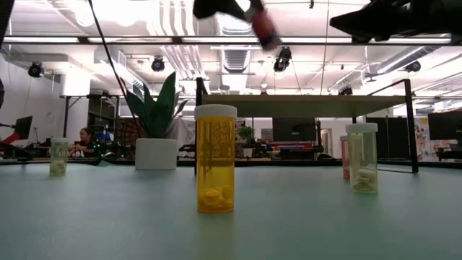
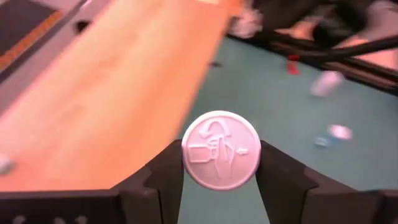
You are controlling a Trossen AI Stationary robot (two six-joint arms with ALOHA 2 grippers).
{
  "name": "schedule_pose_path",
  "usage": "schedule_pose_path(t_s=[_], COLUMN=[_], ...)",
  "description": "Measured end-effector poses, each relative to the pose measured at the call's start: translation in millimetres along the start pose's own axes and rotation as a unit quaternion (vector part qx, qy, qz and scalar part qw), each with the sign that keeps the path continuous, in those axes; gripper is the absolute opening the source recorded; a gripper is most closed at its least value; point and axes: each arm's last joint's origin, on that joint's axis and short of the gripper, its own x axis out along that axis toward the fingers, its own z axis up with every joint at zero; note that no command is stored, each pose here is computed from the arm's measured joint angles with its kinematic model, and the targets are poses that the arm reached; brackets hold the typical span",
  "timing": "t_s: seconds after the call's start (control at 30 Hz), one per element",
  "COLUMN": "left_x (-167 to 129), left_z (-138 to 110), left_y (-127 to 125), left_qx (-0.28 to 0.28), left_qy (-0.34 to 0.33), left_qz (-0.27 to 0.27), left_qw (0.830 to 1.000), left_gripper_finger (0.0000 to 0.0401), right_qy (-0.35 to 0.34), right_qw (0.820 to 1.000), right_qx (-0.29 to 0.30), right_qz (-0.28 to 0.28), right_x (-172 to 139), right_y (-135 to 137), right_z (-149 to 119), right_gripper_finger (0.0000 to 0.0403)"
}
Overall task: Pick and place medicine bottles onto shelf by color
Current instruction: Put the pink pill bottle on the shelf
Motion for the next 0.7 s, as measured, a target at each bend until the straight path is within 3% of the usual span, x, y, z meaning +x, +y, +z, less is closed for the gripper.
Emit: schedule_pose_path(t_s=[0.27,0.57,0.7], left_x=[42,59,61], left_z=[3,2,1], left_y=[43,50,52], left_qx=[-0.023,-0.017,-0.017], left_qy=[0.038,0.05,0.053], left_qz=[0.049,0.059,0.061], left_qw=[0.998,0.997,0.997], left_gripper_finger=[0.0147,0.0149,0.0201], right_qy=[0.005,0.01,0.01], right_qw=[1.0,1.0,1.0], right_qx=[0.014,0.013,0.013], right_qz=[0.002,0.004,0.004], right_x=[-4,-4,-4], right_y=[0,0,0], right_z=[0,-1,-1], right_gripper_finger=[0.0009,0.0009,0.0009])
